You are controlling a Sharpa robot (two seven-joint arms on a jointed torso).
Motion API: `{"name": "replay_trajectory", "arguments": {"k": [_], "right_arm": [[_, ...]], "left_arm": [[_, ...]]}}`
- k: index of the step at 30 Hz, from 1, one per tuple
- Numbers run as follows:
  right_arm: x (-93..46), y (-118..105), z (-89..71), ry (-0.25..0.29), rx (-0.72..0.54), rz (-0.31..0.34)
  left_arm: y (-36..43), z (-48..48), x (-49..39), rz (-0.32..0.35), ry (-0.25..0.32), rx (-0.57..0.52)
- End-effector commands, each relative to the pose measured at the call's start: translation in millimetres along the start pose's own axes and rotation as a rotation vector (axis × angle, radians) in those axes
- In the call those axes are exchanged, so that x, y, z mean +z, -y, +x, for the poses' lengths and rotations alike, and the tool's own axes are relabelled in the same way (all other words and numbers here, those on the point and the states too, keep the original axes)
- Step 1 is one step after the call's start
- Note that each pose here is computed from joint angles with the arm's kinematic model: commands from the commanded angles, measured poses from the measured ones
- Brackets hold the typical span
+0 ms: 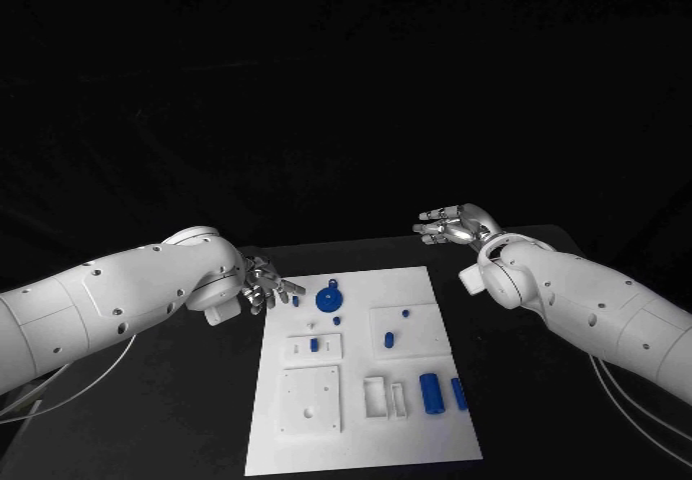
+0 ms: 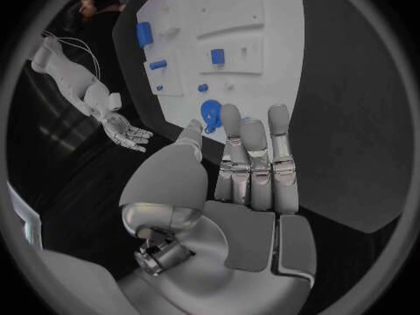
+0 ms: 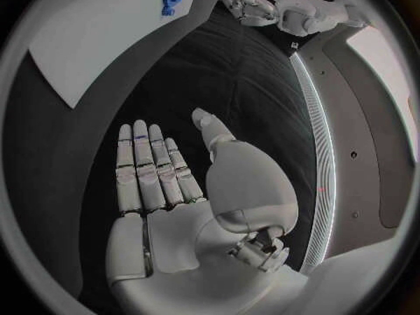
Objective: Assemble the parts on the task board
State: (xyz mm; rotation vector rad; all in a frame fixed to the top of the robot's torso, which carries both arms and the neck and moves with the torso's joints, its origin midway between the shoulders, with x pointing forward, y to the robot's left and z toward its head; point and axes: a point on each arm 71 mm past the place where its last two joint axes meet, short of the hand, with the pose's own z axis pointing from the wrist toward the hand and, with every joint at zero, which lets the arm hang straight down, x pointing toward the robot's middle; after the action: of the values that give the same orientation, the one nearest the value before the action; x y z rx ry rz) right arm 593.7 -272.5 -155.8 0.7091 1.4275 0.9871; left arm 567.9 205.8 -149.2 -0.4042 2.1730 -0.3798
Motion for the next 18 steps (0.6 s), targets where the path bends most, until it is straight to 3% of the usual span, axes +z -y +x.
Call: {"name": "replay_trajectory", "arguments": {"k": [1,8,18], "right_arm": [[0.1,-2,1.1,-0.003,0.006,-0.014],[0.2,-3,2.7,-0.005,0.007,-0.017],[-0.9,-6,3.8,-0.008,0.008,-0.025]], "left_arm": [[-0.5,-6.8,3.2,0.012,0.009,0.006],[-3.6,-19.2,15.0,-0.012,0.037,-0.001],[-4.4,-16.0,32.6,-0.047,0.018,0.015]]}}
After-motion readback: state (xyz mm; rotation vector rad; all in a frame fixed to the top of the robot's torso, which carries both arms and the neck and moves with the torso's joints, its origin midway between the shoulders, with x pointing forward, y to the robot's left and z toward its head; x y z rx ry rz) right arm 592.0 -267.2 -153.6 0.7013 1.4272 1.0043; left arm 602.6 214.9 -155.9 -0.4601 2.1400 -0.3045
